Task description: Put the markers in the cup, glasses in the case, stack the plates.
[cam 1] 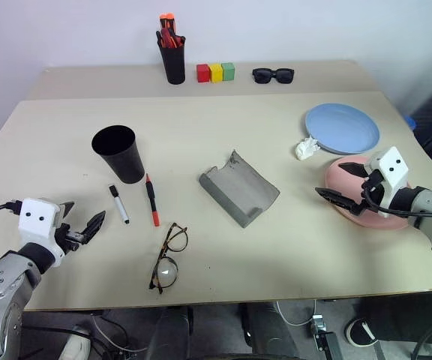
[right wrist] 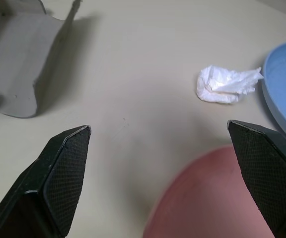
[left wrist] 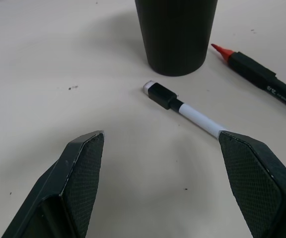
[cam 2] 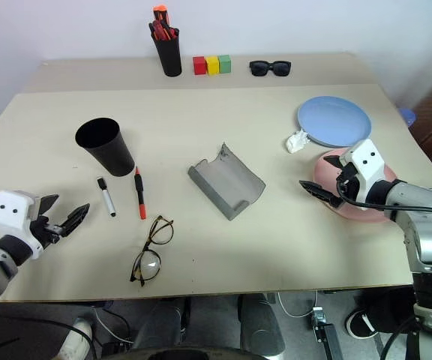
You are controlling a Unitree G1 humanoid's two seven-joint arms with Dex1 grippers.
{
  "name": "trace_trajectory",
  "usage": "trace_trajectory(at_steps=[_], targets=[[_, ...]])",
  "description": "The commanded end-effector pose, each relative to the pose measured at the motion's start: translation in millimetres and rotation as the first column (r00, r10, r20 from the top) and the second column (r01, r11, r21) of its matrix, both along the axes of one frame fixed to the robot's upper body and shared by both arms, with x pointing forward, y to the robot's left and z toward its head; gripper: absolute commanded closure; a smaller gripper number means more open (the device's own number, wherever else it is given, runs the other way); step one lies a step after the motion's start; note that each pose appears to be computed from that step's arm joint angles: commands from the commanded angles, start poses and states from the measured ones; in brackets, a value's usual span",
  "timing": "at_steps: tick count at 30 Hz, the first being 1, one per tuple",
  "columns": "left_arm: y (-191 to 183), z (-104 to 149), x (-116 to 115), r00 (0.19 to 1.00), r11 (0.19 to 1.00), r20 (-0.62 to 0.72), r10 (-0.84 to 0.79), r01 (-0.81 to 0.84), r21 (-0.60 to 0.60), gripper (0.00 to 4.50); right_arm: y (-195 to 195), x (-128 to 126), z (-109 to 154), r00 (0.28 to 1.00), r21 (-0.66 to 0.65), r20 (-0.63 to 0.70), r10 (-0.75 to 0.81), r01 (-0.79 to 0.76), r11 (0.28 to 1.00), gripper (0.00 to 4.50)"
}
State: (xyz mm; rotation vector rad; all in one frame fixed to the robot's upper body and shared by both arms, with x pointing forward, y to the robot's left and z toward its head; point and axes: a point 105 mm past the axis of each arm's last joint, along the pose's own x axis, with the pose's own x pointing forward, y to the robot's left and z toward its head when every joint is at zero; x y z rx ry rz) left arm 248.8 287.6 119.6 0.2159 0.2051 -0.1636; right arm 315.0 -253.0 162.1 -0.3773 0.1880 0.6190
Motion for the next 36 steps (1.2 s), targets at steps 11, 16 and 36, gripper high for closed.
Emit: trace_trajectory(at_steps=[11, 16, 36], targets=[[-3.2, 18.4, 6.7, 0.994, 0.996, 0.067, 0.086, -0.085, -0.028, 0.75, 54.7, 5.1, 23.3, 0.984, 0.028, 0.106, 0.145, -0.149, 0.988, 0.0], [-4.8, 15.5, 19.2, 0.971, 0.966, 0.021, 0.239, -0.236, -0.108, 0.49, 113.0, -0.1, 23.3, 0.942, 0.061, 0.132, 0.308, -0.317, 0.946, 0.0], [-24.6, -11.7, 70.4, 0.807, 0.813, -0.328, 0.491, -0.56, -0.161, 0.01, 214.2, -32.7, 12.8, 0.844, 0.183, 0.164, 0.511, -0.535, 0.825, 0.0]])
